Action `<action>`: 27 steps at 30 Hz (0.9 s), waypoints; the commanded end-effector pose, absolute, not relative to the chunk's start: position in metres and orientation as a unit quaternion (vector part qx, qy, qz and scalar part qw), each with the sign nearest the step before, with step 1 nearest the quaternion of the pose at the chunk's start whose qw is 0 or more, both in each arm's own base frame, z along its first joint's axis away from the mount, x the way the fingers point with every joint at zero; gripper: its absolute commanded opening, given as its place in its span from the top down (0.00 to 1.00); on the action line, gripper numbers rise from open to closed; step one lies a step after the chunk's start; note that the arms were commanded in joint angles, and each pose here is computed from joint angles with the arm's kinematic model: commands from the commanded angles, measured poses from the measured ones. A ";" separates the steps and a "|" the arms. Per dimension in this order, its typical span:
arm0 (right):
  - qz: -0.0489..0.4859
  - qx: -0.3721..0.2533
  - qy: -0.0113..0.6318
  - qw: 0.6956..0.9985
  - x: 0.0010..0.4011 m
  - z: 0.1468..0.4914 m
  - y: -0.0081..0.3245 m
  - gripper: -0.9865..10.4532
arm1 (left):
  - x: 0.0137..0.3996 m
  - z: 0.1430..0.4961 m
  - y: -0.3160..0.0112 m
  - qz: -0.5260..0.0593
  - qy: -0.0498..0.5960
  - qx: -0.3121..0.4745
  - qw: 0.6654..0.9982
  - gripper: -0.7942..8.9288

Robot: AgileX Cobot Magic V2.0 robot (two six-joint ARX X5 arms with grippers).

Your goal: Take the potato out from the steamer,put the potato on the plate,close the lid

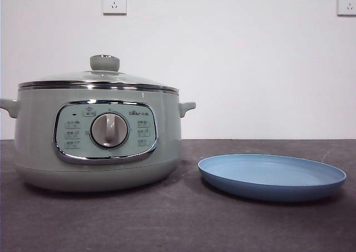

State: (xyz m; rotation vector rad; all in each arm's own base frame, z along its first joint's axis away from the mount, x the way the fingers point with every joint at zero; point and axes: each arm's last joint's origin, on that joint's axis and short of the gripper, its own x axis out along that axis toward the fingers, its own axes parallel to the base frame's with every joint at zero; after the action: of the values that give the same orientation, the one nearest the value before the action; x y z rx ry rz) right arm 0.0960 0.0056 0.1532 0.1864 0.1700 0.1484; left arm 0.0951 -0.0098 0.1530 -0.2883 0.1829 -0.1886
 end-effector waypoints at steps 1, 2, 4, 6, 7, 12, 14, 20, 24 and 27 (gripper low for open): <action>0.074 0.098 0.079 0.989 0.097 0.152 0.006 0.91 | 0.096 0.152 -0.010 -0.095 0.081 -0.146 0.981 0.91; 0.075 0.100 0.075 0.989 0.097 0.152 0.006 0.91 | 0.096 0.152 -0.010 -0.096 0.077 -0.146 0.982 0.91; 0.075 0.118 0.064 0.988 0.097 0.155 0.006 0.91 | 0.096 0.154 -0.010 -0.100 0.068 -0.146 0.982 0.91; 0.076 0.158 0.045 0.983 0.097 0.160 0.006 0.91 | 0.096 0.159 -0.011 -0.115 0.053 -0.146 0.981 0.92; 0.080 0.181 0.033 0.980 0.097 0.164 0.006 0.91 | 0.096 0.163 -0.011 -0.120 0.046 -0.150 0.980 0.92; 0.092 0.238 -0.031 0.966 0.091 0.199 0.006 0.92 | 0.088 0.196 -0.010 -0.115 0.008 -0.164 0.980 0.92; 0.098 0.235 -0.060 0.965 0.086 0.221 0.005 0.92 | 0.084 0.216 -0.009 -0.108 -0.010 -0.163 0.981 0.92; 0.112 0.203 -0.116 0.966 0.075 0.296 0.006 0.92 | 0.078 0.282 -0.009 -0.112 -0.050 -0.127 0.984 0.92; 0.132 0.157 -0.144 0.968 0.073 0.348 0.007 0.92 | 0.082 0.328 -0.009 -0.116 -0.067 -0.095 0.986 0.92; 0.167 0.115 -0.156 0.967 0.075 0.385 0.009 0.92 | 0.086 0.363 -0.010 -0.127 -0.072 -0.078 0.986 0.92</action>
State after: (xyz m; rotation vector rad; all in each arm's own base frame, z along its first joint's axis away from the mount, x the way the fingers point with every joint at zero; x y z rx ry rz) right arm 0.0753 0.0085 0.3756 0.2946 -0.2934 0.3294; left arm 0.0859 -0.0099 0.3524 -0.2012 -0.1264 -0.2486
